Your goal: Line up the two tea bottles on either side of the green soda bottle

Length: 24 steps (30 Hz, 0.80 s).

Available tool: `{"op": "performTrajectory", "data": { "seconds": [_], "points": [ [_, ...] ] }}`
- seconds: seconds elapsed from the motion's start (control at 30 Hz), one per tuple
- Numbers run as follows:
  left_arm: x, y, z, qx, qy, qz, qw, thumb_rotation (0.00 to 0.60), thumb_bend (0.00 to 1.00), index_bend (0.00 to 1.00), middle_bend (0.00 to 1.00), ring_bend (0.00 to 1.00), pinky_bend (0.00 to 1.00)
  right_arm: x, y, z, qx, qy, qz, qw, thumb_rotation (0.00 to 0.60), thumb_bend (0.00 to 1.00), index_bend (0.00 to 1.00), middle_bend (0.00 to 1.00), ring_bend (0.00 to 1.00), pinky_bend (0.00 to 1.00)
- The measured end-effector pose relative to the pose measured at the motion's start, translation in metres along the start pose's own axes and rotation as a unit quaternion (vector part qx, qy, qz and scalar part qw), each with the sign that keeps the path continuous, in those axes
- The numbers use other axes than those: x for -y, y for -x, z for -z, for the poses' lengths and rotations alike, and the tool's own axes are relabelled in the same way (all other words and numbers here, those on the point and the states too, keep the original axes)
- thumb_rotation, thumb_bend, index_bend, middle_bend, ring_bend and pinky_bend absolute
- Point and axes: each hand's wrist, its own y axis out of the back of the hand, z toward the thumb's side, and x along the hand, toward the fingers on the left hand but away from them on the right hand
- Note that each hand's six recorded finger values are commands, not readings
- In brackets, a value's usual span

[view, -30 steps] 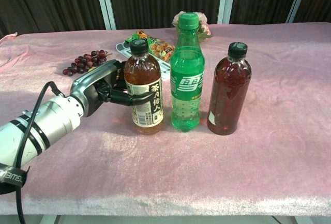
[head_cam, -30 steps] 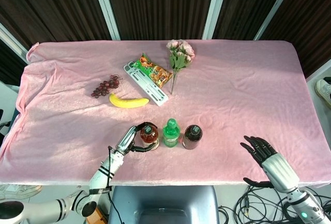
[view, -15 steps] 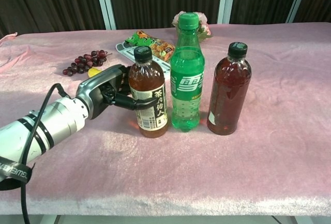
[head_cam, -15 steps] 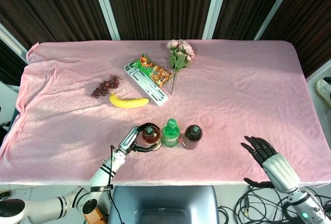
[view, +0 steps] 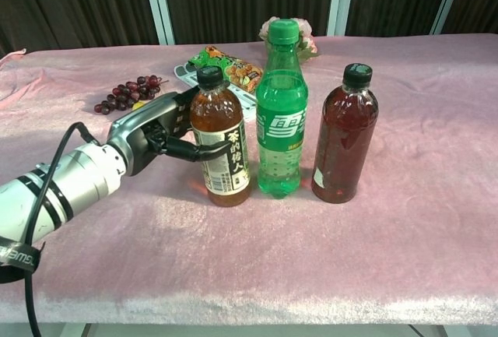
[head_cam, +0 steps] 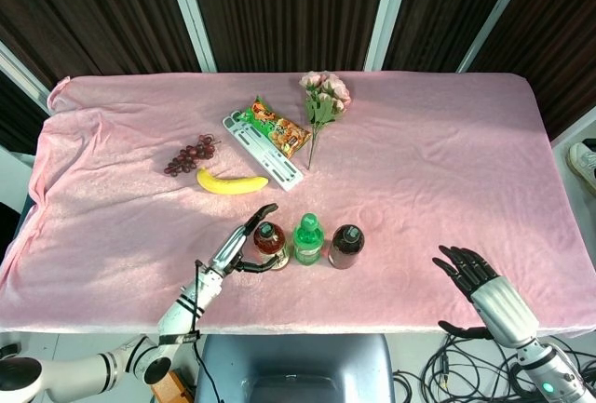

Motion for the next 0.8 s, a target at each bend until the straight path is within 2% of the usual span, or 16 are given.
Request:
{"op": "performTrajectory", "data": {
  "seconds": [0.13,0.3,0.43,0.5,0.53,0.63,0.73,0.77,0.8],
  "points": [
    [-0.004,0.006,-0.006,0.017,-0.011,-0.005,0.9998,0.600,0.30,0.00,0.00,0.00,0.06,0.001,0.000,0.000,0.001,-0.002,-0.001,1.0000,0.600,0.29,0.00,0.00,0.01,0.21],
    [-0.026,0.027,-0.013,0.045,-0.046,-0.029,0.9975,0.600,0.29,0.00,0.00,0.00,0.05,-0.001,0.000,0.001,0.004,-0.006,0.003,1.0000,0.600,0.29,0.00,0.00,0.00,0.21],
    [-0.063,0.059,-0.014,0.057,-0.108,-0.055,0.9910,0.600,0.29,0.00,0.00,0.00,0.01,-0.005,-0.004,0.002,0.011,-0.015,0.010,0.9998,0.600,0.29,0.00,0.00,0.00,0.19],
    [-0.094,0.084,-0.011,0.052,-0.172,-0.076,0.9807,0.600,0.30,0.00,0.00,0.00,0.00,-0.007,-0.006,0.005,0.021,-0.025,0.015,0.9994,0.600,0.29,0.00,0.00,0.00,0.14],
    [-0.107,0.095,-0.009,0.044,-0.204,-0.085,0.9742,0.600,0.31,0.00,0.00,0.00,0.00,-0.009,-0.007,0.008,0.032,-0.034,0.017,0.9988,0.600,0.29,0.00,0.00,0.00,0.13],
    [-0.137,0.134,0.001,-0.006,-0.307,-0.111,0.9451,0.600,0.32,0.00,0.00,0.00,0.00,-0.014,-0.009,0.017,0.074,-0.066,0.026,0.9947,0.600,0.29,0.00,0.00,0.00,0.08],
    [-0.158,0.179,0.008,-0.070,-0.400,-0.147,0.9019,0.600,0.33,0.00,0.00,0.00,0.00,-0.022,-0.010,0.028,0.127,-0.110,0.045,0.9847,0.600,0.29,0.00,0.00,0.00,0.07],
    [-0.163,0.195,0.008,-0.090,-0.434,-0.157,0.8825,0.600,0.33,0.00,0.00,0.00,0.00,-0.024,-0.010,0.031,0.144,-0.123,0.052,0.9805,0.600,0.29,0.00,0.00,0.00,0.07],
    [-0.166,0.204,0.009,-0.103,-0.457,-0.162,0.8684,0.600,0.33,0.00,0.00,0.00,0.00,-0.027,-0.011,0.034,0.162,-0.135,0.058,0.9759,0.600,0.29,0.00,0.00,0.00,0.07]
  ]
}}
